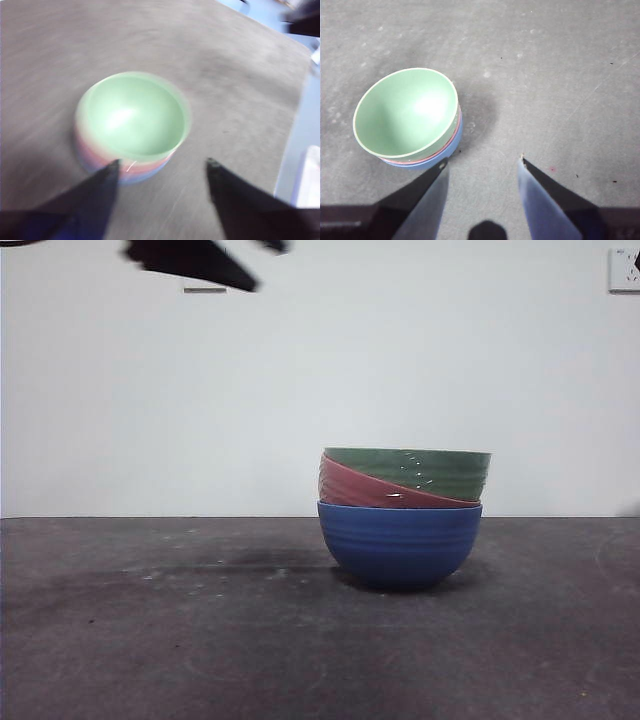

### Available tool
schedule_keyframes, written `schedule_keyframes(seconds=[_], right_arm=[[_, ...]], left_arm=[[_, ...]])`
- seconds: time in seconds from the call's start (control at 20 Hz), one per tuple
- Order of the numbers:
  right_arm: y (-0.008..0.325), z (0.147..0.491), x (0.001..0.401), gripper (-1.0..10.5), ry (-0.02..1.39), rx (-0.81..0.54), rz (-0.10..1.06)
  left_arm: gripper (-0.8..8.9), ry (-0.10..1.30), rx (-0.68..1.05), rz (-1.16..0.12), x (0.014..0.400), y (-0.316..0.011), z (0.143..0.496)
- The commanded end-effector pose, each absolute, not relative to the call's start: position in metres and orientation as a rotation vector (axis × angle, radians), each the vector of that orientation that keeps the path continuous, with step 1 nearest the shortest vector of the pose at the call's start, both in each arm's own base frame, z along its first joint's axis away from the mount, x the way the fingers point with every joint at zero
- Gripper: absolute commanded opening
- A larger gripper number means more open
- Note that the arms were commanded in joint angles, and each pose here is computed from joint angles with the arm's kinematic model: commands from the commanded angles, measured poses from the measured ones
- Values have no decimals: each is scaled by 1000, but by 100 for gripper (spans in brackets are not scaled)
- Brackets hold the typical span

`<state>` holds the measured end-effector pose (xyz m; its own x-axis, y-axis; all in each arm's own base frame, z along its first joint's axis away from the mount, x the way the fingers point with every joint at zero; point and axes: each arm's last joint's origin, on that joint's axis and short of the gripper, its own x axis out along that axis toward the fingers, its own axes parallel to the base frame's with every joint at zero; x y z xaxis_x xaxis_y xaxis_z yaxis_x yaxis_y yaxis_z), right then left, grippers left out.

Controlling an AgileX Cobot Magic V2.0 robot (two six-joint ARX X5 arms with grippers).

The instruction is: Pick up the green bowl on the top,put the green bowl on the left,pick up the red bowl in the middle,put the red bowl on the right

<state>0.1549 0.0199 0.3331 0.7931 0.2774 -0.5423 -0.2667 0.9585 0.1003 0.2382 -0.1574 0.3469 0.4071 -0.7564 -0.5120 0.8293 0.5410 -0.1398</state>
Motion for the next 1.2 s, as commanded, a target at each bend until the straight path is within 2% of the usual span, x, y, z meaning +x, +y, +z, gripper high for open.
schedule_keyframes(seconds=[0.05, 0.3, 0.5, 0.8, 0.95, 1.05, 1.15, 1.2], right_arm=[[19, 334, 156, 226, 580, 11, 288], [19, 334, 156, 226, 580, 11, 287], [19, 334, 156, 225, 580, 11, 286], [19, 334, 156, 225, 580, 11, 286], [19, 334, 156, 222, 581, 11, 286], [19, 334, 156, 221, 581, 11, 286], [19, 334, 156, 221, 581, 11, 286], [19, 334, 156, 221, 581, 11, 286]], left_arm=[[313, 585, 242, -1056, 247, -192, 346], [312, 636, 443, -1128, 263, -264, 338], [310, 675, 565, -1144, 272, -303, 309], [310, 790, 656, -1149, 281, -325, 256], [301, 808, 677, -1134, 284, -327, 248], [170, 783, 695, -1149, 283, -329, 249], [-10, 786, 700, -1141, 284, -328, 248], [-10, 788, 705, -1142, 284, -327, 248]])
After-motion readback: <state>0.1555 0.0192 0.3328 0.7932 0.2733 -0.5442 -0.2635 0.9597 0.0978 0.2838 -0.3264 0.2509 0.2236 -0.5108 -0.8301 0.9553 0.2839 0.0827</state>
